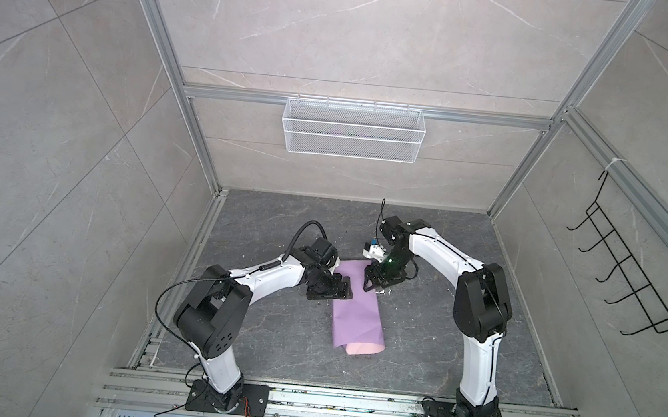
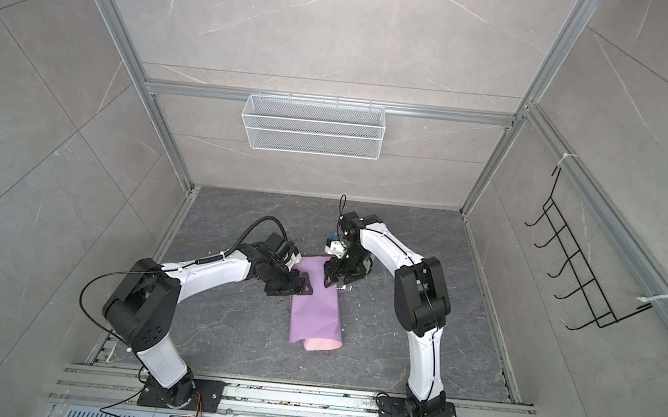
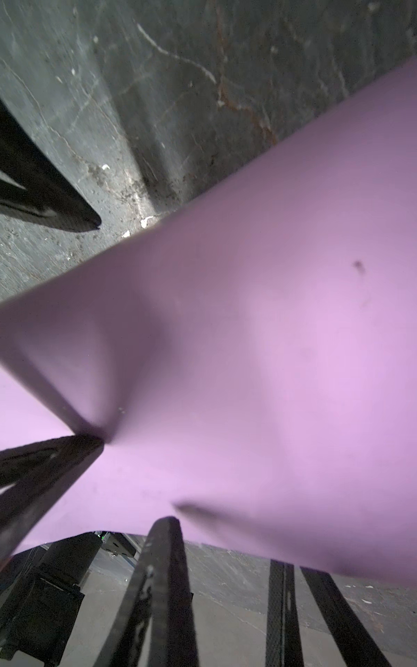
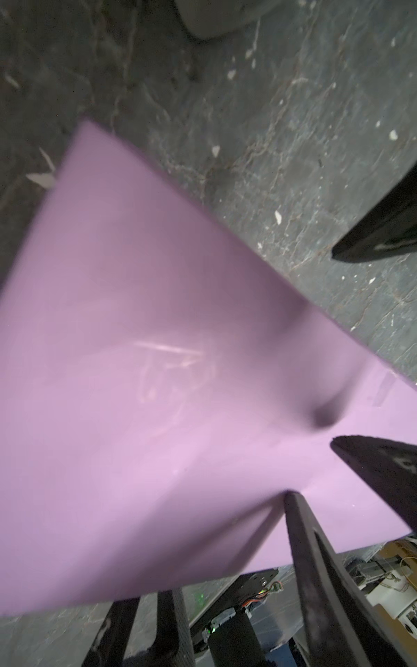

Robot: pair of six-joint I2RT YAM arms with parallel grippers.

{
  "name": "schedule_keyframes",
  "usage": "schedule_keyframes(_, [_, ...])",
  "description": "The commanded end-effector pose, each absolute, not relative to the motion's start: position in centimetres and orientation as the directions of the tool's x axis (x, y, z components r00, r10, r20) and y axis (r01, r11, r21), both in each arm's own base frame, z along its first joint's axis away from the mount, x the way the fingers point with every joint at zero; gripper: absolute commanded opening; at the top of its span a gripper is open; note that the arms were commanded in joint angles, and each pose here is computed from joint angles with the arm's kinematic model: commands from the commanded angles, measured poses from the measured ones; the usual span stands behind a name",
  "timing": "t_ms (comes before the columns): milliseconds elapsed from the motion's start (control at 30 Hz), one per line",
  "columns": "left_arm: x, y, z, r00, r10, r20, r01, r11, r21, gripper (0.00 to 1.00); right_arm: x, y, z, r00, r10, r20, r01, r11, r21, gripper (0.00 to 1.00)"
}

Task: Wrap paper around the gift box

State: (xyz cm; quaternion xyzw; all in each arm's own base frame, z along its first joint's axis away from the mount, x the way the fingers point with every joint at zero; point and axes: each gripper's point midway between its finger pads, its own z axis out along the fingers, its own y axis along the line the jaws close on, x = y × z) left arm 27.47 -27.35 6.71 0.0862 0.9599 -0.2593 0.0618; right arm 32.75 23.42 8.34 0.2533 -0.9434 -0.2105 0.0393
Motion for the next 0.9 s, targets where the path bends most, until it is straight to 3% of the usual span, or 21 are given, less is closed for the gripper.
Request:
schedule_keyframes(0, [26.0, -24.0, 2.5, -0.987, 0.141, -0.078, 0.159, 0.931, -0.328, 0.89, 33.8, 22.9, 12.1, -0.898, -0.416, -0.14, -0.431, 0.771, 0.469, 0.78])
schedule_keyframes(200, [26.1, -24.0, 2.5, -0.987, 0.139, -0.082, 0.158, 0.933, -0.324, 0.89, 33.5, 21.3, 15.8, -0.923, -0.287, -0.255, -0.378, 0.798, 0.469, 0.79])
schedule_keyframes(400, [26.2, -23.9, 2.6, -0.987, 0.136, -0.086, 0.157, 0.934, -0.321, 0.89, 29.7, 21.2, 16.6, -0.928, -0.189, -0.321, -0.327, 0.825, 0.461, 0.75])
schedule_keyframes(600, [26.3, -24.0, 2.6, -0.987, 0.135, -0.087, 0.156, 0.934, -0.322, 0.89, 27.4, 24.1, 14.7, -0.927, -0.179, -0.329, -0.325, 0.82, 0.471, 0.68])
schedule_keyframes(867, [26.4, -24.1, 2.8, -0.987, 0.135, -0.091, 0.157, 0.932, -0.326, 0.89, 29.4, 25.6, 12.6, -0.932, -0.143, -0.334, -0.297, 0.828, 0.475, 0.61])
